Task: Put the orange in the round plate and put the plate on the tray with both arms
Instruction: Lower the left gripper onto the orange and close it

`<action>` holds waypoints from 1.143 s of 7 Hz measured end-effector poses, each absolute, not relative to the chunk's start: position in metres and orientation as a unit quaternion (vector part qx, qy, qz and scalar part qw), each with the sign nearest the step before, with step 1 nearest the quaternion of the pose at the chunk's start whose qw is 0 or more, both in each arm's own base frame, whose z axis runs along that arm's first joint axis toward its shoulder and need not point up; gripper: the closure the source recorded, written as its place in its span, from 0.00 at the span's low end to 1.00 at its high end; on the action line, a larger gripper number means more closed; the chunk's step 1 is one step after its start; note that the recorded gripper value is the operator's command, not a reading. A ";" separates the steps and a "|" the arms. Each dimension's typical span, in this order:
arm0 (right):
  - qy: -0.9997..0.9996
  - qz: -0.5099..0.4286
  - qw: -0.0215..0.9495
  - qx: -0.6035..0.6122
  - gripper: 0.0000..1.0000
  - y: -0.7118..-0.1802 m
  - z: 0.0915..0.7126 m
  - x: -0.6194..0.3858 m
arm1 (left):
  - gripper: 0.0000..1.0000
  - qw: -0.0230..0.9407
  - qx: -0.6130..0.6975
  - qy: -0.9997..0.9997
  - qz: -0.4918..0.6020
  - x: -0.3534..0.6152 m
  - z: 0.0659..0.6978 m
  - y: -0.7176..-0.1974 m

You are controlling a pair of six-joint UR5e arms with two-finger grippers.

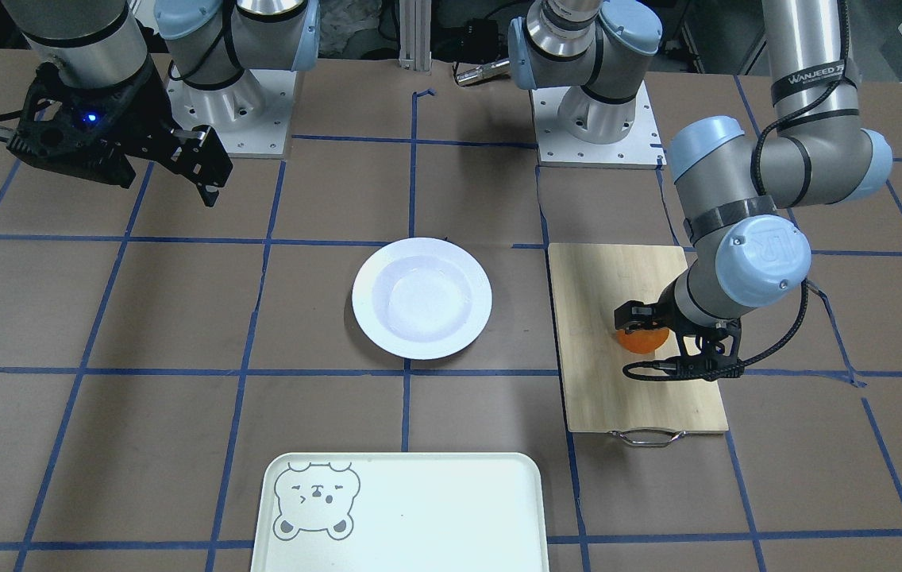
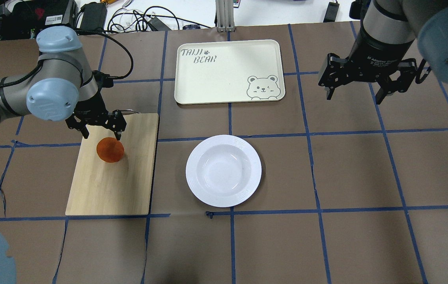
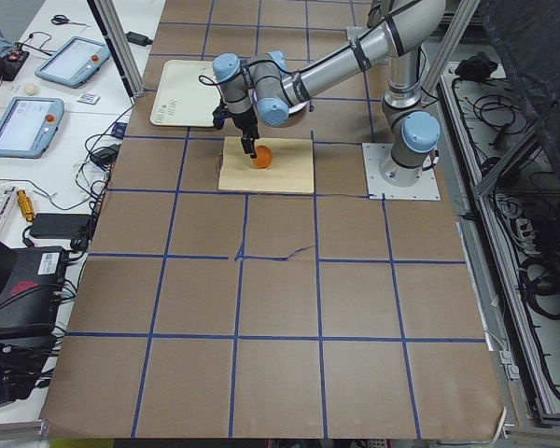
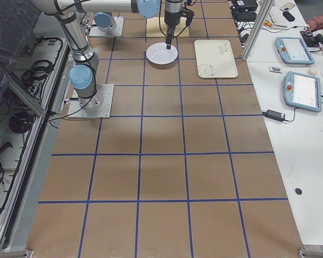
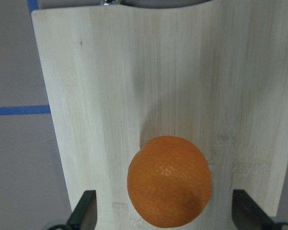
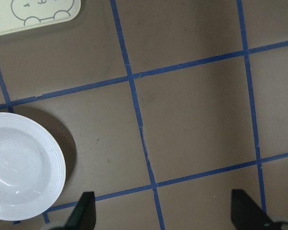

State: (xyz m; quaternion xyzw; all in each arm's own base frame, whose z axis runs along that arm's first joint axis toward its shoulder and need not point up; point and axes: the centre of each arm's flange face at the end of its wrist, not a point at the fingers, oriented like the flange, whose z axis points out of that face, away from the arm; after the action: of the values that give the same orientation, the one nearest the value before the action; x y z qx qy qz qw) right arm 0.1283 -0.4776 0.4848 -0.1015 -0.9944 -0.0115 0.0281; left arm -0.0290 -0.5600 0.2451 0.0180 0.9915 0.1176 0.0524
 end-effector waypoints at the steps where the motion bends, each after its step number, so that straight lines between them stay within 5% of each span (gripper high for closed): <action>1: -0.994 -0.012 0.028 -0.101 0.00 -0.478 0.485 0.128 | 0.01 0.052 0.018 0.991 0.120 -0.027 0.235 -0.559; 3: -0.994 -0.014 0.028 -0.102 0.00 -0.477 0.484 0.128 | 0.15 0.048 0.019 0.990 0.131 -0.027 0.217 -0.556; 6: -0.994 -0.018 0.029 -0.102 0.00 -0.477 0.483 0.127 | 0.66 0.045 0.027 0.990 0.133 -0.028 0.201 -0.549; 8: -0.994 -0.019 0.029 -0.102 0.00 -0.477 0.483 0.127 | 0.68 0.042 0.026 0.991 0.122 -0.029 0.208 -0.553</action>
State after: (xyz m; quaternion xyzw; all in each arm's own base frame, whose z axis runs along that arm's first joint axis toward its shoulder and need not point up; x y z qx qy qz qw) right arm 0.1273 -0.4768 0.4829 -0.1021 -0.9942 -0.0187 0.0293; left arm -0.0286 -0.5528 0.2080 0.0256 0.9914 0.1216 0.0421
